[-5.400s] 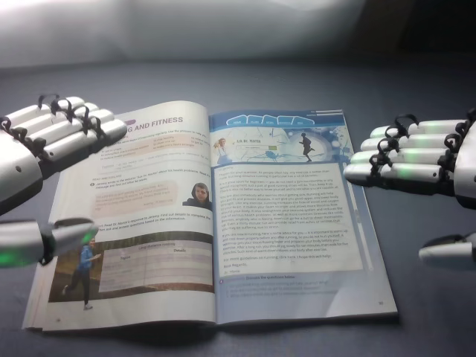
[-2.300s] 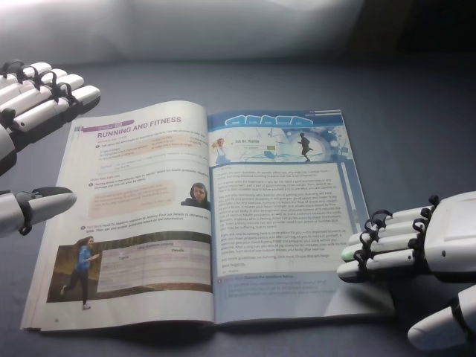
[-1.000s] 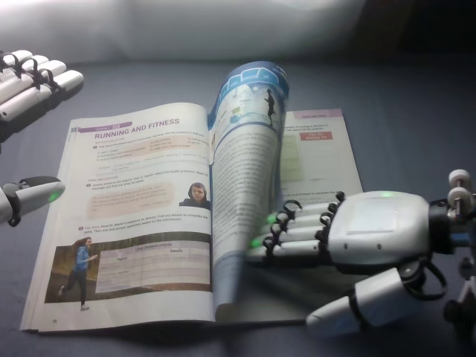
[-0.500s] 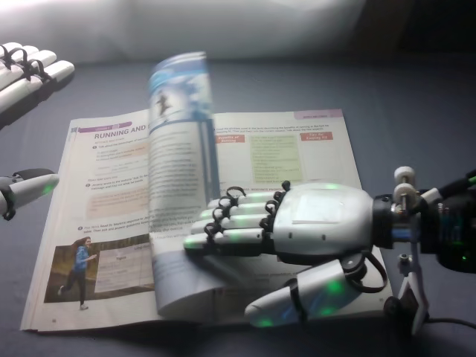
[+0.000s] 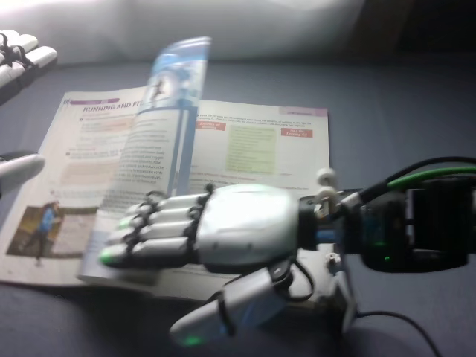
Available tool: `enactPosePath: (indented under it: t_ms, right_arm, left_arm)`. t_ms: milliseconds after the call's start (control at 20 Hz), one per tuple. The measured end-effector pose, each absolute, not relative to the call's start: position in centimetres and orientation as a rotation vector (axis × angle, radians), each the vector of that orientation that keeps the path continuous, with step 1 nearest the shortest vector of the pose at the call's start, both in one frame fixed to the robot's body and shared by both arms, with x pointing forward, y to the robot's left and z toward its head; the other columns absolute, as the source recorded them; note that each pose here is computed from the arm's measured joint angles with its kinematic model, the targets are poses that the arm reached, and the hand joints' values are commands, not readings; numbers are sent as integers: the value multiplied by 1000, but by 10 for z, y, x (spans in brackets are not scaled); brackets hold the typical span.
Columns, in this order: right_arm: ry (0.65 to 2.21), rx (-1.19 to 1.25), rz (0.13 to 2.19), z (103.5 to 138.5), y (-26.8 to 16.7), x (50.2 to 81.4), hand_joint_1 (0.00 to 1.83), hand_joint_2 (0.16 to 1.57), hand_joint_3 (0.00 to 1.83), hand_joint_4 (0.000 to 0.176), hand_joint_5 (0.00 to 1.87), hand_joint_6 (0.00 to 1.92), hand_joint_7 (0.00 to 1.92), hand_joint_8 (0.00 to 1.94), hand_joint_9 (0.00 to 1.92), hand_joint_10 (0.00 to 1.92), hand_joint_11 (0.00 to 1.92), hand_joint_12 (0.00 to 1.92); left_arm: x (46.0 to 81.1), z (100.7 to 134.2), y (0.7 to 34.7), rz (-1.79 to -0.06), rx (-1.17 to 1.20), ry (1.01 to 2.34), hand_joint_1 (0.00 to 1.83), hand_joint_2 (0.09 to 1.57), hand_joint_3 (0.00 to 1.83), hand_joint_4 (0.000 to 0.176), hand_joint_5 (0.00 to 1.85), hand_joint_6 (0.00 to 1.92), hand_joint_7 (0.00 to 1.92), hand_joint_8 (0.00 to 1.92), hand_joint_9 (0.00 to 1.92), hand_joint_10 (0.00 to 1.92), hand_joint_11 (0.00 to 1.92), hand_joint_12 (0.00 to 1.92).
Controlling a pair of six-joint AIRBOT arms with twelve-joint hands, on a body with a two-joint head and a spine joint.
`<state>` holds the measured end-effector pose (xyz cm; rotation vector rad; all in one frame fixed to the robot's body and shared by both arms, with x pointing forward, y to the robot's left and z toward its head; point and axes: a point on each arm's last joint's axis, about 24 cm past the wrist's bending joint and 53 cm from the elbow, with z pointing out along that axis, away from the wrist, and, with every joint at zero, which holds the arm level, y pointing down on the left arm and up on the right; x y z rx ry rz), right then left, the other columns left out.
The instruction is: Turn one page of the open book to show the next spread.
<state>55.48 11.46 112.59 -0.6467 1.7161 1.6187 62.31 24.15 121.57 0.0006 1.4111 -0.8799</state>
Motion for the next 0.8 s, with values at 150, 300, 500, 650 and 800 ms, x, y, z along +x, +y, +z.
enactPosePath:
  t_ms: [150, 300, 500, 650, 800]
  right_arm:
    - [1653, -717, 1684, 1142, 131, 536, 0, 1289, 13, 28, 0, 0, 0, 0, 0, 0, 0, 0]
    - [1575, -765, 1701, 1169, 138, 533, 0, 1287, 8, 6, 0, 0, 0, 0, 0, 0, 0, 0]
    - [1542, -788, 1685, 1181, 138, 537, 0, 1294, 9, 15, 0, 0, 0, 0, 0, 0, 0, 0]
    - [1517, -768, 1680, 1195, 139, 546, 21, 1295, 0, 0, 288, 15, 283, 27, 259, 40, 0, 704]
    - [1457, -767, 1700, 1211, 127, 541, 60, 1250, 0, 0, 381, 32, 346, 21, 284, 50, 0, 1070]
  left_arm:
    - [622, 1219, 246, -861, 9, 1409, 208, 1391, 0, 2, 43, 6, 0, 0, 0, 0, 0, 33]
    - [624, 1222, 250, -850, -1, 1396, 196, 1396, 5, 0, 59, 0, 0, 0, 0, 0, 0, 128]
    - [623, 1223, 252, -845, -13, 1386, 167, 1409, 3, 0, 59, 1, 0, 0, 0, 0, 0, 127]
    - [623, 1226, 257, -839, -27, 1372, 137, 1418, 2, 0, 65, 1, 0, 0, 0, 0, 0, 226]
    - [620, 1226, 264, -821, -35, 1367, 109, 1406, 0, 0, 82, 2, 0, 0, 0, 0, 0, 309]
